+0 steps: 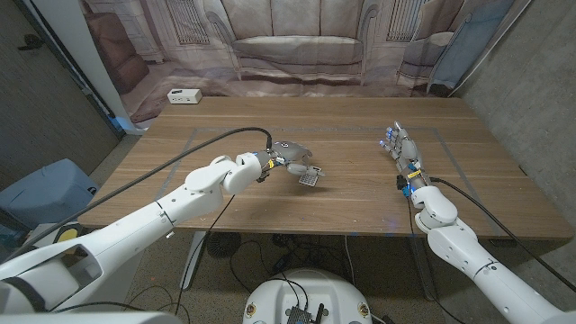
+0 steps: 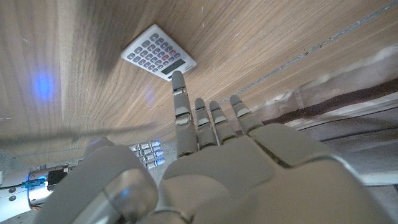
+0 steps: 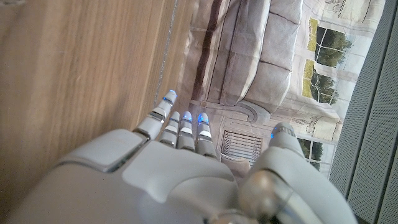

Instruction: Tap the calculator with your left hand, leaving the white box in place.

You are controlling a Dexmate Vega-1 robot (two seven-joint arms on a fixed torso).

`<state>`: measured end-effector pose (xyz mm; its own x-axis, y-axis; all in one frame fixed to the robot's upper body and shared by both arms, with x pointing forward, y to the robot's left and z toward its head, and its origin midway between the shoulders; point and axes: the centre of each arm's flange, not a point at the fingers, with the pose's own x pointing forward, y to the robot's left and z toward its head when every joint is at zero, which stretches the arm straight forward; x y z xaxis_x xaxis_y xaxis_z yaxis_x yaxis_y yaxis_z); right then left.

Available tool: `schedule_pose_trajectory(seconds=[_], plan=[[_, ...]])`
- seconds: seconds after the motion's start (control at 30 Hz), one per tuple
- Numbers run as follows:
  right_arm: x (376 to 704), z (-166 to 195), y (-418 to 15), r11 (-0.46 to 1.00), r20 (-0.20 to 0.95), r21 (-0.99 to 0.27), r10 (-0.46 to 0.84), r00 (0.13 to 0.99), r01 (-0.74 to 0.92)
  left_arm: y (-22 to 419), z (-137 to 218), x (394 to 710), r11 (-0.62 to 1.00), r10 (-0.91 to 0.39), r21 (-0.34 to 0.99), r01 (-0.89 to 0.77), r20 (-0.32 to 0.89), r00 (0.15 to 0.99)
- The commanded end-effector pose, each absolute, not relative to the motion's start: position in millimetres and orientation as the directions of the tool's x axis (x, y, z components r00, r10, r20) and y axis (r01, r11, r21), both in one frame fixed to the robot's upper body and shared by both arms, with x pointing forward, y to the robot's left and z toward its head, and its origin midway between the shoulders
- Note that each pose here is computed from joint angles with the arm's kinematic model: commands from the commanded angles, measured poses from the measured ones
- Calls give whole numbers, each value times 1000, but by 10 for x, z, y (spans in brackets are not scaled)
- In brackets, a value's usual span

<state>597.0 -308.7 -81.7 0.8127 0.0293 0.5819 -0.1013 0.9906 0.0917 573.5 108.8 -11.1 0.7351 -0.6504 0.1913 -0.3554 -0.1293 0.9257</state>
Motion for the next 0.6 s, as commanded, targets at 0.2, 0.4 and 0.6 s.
schedule_pose_trajectory(seconds=[0.2,0.4,0.6], plan=[[5978,-875,-3122,990,574,105,16,819,-93,1076,-162,5774,-132,-645,926,-354,191,740],[5979,-862,-3130,991,572,102,16,820,-90,1093,-168,5766,-123,-645,923,-366,206,736],[5983,-844,-3124,991,570,96,20,821,-90,1117,-183,5785,-140,-636,925,-353,190,748]])
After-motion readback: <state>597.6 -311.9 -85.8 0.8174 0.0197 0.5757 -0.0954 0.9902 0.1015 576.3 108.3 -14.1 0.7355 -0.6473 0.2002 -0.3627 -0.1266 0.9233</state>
